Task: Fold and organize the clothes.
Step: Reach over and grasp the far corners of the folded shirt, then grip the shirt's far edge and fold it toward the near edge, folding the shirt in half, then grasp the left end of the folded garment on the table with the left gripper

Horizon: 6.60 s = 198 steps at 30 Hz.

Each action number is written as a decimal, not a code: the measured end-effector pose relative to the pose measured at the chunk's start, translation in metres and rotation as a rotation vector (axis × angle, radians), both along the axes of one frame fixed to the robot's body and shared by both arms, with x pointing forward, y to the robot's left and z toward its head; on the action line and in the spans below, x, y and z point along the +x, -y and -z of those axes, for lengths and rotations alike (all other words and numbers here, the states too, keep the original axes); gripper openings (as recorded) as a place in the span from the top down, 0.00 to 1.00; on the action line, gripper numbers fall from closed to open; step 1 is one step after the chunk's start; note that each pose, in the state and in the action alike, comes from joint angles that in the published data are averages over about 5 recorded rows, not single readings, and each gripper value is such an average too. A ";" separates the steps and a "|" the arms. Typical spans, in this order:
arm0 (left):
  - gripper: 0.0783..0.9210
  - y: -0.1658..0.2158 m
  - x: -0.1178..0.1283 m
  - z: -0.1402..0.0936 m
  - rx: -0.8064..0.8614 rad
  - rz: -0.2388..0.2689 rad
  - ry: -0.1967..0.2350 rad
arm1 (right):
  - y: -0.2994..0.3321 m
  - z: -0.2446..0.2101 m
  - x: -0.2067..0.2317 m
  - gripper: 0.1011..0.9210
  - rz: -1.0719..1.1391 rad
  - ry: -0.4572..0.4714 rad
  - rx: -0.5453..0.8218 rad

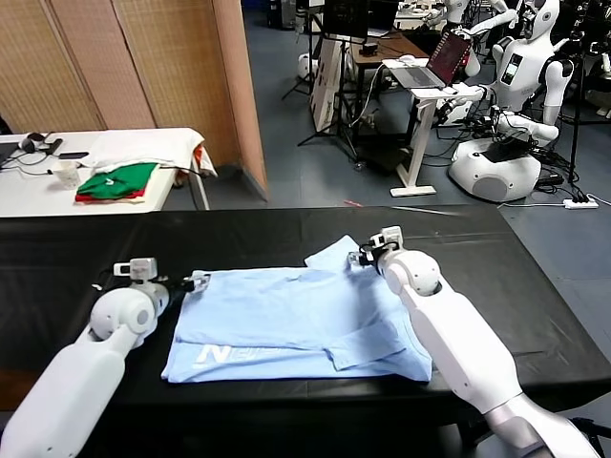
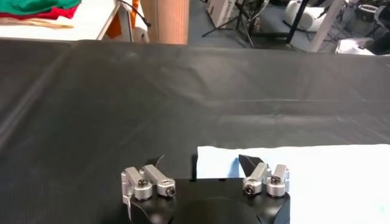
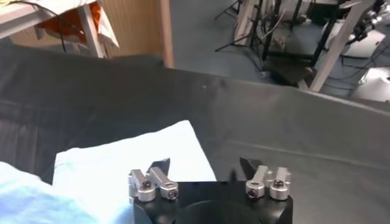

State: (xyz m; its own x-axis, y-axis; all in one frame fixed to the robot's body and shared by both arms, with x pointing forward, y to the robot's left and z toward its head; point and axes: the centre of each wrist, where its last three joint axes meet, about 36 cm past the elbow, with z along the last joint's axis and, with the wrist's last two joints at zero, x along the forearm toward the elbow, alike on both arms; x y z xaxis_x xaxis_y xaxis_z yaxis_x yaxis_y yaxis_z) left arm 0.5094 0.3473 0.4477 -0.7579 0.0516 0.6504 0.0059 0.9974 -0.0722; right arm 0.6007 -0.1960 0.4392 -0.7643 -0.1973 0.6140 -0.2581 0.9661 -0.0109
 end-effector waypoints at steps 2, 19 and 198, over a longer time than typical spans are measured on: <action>0.12 -0.001 0.003 0.000 -0.005 -0.003 0.000 | 0.000 0.001 0.000 0.45 0.000 -0.002 0.001; 0.71 0.006 0.008 0.003 -0.018 0.017 -0.001 | 0.005 0.006 -0.005 0.95 0.014 -0.011 0.011; 0.66 0.027 -0.094 0.032 0.045 0.010 0.196 | 0.071 -0.004 -0.214 0.14 0.172 0.271 0.096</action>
State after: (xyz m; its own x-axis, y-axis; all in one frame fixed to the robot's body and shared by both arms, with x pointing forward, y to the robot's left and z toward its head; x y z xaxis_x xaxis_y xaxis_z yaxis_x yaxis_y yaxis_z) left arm 0.4150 0.3200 0.4162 -0.8697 0.0346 0.4924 0.0259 0.9994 -0.0245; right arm 0.3865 -0.2673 0.4434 -0.9245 -0.0985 0.3683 -0.0915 0.9951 0.0366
